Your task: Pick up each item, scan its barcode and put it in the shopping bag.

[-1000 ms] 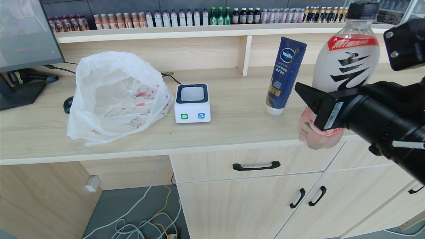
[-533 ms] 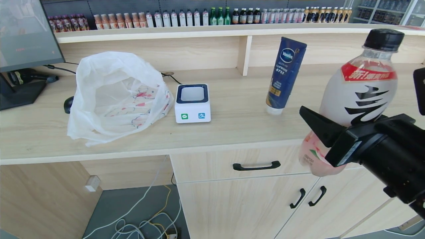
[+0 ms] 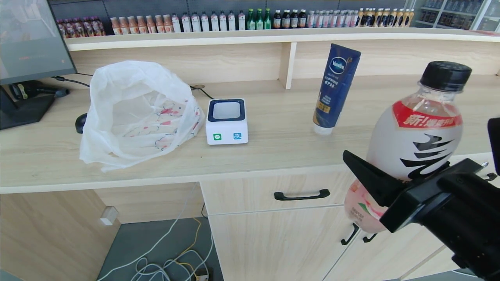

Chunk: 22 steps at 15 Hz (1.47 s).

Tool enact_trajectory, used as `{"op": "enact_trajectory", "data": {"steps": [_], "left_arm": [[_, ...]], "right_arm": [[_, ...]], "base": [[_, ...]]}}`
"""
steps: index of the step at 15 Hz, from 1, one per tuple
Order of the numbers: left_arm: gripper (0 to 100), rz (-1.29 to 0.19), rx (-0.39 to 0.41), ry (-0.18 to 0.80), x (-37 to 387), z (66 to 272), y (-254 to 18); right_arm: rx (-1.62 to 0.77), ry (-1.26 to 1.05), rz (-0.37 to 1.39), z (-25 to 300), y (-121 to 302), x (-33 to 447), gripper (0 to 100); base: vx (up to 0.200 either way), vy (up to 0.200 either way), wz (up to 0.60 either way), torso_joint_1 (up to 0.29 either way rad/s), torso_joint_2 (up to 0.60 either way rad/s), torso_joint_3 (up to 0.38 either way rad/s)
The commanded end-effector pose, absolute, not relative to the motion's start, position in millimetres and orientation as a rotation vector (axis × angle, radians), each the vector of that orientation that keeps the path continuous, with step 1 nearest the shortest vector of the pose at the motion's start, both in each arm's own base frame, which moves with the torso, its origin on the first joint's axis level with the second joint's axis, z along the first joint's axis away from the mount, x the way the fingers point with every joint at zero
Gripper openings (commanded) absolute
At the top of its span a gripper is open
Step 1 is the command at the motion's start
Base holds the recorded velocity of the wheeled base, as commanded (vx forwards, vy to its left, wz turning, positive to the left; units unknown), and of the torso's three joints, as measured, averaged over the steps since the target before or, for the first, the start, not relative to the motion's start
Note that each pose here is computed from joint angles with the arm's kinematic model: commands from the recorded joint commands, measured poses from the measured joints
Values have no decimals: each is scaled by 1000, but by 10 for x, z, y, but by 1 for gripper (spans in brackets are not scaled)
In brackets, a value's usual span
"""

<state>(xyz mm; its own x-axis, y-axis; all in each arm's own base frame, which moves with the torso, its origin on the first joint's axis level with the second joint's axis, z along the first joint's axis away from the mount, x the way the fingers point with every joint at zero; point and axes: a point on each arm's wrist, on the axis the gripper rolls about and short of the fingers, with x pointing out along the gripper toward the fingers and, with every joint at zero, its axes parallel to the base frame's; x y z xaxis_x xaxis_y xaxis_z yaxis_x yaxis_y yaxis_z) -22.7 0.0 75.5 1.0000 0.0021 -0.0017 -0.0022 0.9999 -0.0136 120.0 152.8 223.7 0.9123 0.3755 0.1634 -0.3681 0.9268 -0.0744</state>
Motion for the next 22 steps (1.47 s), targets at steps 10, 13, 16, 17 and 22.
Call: {"op": "enact_trajectory", "data": {"steps": [10,13,16,17,22], "left_arm": [[100,3,-14,2,-227,755,0],[100,3,-14,2,-227,755,0],[100,3,-14,2,-227,755,0],[100,3,-14,2,-227,755,0],[100,3,-14,2,-227,755,0]], "right_arm": [[-410,-237,692,1974,1798,644,0],[-558,-295,745,1924,1844,531,0],[-640,-345,770,1926,1844,534,0],[-668,-363,767,1940,1849,543,0],[-791,-464,769,2028,1902,595,0]], "base": [[0,0,0,0,0,0],[0,0,0,0,0,0],[0,0,0,0,0,0],[0,0,0,0,0,0],[0,0,0,0,0,0]]}}
